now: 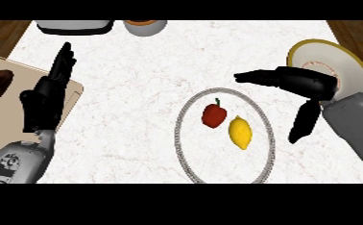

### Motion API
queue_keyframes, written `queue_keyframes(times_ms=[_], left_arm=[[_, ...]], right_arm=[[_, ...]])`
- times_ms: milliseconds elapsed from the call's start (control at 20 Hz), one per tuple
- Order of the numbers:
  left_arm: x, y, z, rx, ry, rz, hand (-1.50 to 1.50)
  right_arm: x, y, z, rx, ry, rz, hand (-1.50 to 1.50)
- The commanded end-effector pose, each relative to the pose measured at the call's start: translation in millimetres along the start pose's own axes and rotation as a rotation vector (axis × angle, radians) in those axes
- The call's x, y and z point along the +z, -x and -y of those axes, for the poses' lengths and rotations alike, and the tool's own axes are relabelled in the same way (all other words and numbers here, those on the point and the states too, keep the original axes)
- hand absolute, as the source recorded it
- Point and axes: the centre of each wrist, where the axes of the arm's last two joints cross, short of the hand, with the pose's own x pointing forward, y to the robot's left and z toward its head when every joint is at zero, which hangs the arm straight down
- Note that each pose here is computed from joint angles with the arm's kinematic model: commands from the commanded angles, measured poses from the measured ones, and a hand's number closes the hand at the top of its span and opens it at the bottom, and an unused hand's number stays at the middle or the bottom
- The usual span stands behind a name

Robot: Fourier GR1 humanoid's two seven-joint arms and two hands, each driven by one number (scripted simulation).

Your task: Pick the lemon from the placemat and place it in the bowl

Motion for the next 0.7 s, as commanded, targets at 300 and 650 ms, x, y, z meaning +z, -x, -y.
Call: queue_keyframes(times_ms=[300, 650], left_arm=[[7.1, -4.4, -3.0, -0.004, -0.002, 0.004, 0.00], [-4.3, 15.6, 5.5, 0.005, -0.014, -0.003, 0.00]], right_arm=[[-50.2, -11.0, -55.1, 0.122, -0.187, -0.133, -1.50], [-43.0, 1.0, -56.8, 0.131, -0.202, -0.202, -1.50]])
